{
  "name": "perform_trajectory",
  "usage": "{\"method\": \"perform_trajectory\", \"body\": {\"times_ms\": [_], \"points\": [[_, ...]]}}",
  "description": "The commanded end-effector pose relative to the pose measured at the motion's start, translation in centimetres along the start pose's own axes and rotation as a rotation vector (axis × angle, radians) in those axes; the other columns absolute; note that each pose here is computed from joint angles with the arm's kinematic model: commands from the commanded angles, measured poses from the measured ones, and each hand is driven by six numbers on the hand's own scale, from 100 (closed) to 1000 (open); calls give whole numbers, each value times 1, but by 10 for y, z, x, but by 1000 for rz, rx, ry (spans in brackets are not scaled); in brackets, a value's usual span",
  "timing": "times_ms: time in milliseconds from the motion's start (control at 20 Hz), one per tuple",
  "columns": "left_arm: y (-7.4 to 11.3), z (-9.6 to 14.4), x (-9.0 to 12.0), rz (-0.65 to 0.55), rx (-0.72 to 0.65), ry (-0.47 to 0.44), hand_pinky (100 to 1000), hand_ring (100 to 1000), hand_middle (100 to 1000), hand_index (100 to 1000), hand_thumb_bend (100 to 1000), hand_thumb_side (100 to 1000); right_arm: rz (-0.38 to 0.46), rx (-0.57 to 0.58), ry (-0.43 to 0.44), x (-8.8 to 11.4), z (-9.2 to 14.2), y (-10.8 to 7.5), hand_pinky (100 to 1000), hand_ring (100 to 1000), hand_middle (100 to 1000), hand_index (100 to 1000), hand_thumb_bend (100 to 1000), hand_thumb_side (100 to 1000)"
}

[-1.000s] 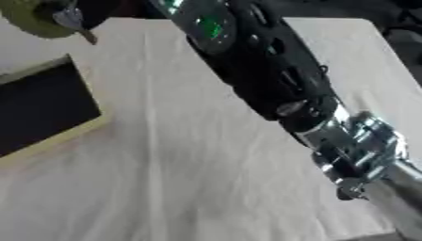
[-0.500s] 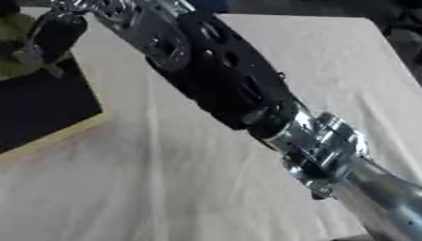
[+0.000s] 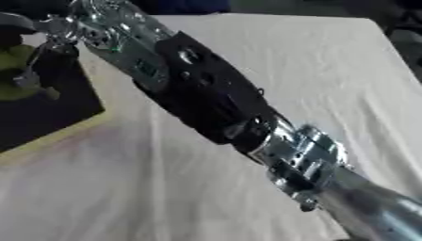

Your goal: Pick up objects on the table and place them in the box.

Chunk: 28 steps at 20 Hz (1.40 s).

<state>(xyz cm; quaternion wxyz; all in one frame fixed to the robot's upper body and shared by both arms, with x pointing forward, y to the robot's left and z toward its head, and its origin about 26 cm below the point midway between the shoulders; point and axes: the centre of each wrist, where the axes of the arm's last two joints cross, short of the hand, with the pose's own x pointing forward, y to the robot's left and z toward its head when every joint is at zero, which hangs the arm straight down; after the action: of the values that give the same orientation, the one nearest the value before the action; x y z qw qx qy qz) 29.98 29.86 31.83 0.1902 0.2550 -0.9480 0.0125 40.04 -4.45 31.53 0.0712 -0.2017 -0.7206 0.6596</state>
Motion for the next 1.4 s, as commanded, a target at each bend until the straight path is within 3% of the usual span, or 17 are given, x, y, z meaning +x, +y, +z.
{"method": "perform_trajectory", "body": {"times_ms": [50, 600, 750, 850, 1100, 1150, 1200, 1400], "points": [[3, -8, 8, 7, 10, -42, 838, 753, 657, 803, 241, 609, 21, -1, -2, 1, -8, 2, 614, 502, 399, 508, 202, 100], [-1, -9, 10, 25, 7, -44, 838, 752, 656, 802, 239, 613, 61, 33, 32, -6, -27, 42, 611, 508, 420, 529, 203, 100], [-1, -9, 10, 26, 8, -44, 838, 751, 655, 802, 239, 613, 71, 61, 35, -8, -28, 49, 642, 576, 530, 648, 257, 100], [0, -9, 9, 24, 8, -43, 838, 751, 655, 802, 239, 614, 81, 67, 46, -9, -27, 48, 691, 664, 634, 728, 387, 100], [1, -7, 8, 14, 11, -36, 838, 751, 655, 802, 238, 614, 134, -26, 84, -4, -20, 20, 741, 765, 748, 803, 406, 100], [2, -7, 8, 12, 12, -36, 838, 751, 656, 802, 242, 625, 141, -60, 91, -3, -17, 11, 742, 760, 743, 801, 176, 135], [2, -7, 7, 9, 13, -34, 838, 751, 656, 802, 239, 613, 145, -101, 99, -2, -12, 0, 743, 757, 738, 800, 406, 100], [5, -4, 4, -9, 15, -21, 838, 751, 652, 802, 237, 616, 93, -321, 125, -2, 27, -52, 754, 748, 732, 800, 357, 100]]}}
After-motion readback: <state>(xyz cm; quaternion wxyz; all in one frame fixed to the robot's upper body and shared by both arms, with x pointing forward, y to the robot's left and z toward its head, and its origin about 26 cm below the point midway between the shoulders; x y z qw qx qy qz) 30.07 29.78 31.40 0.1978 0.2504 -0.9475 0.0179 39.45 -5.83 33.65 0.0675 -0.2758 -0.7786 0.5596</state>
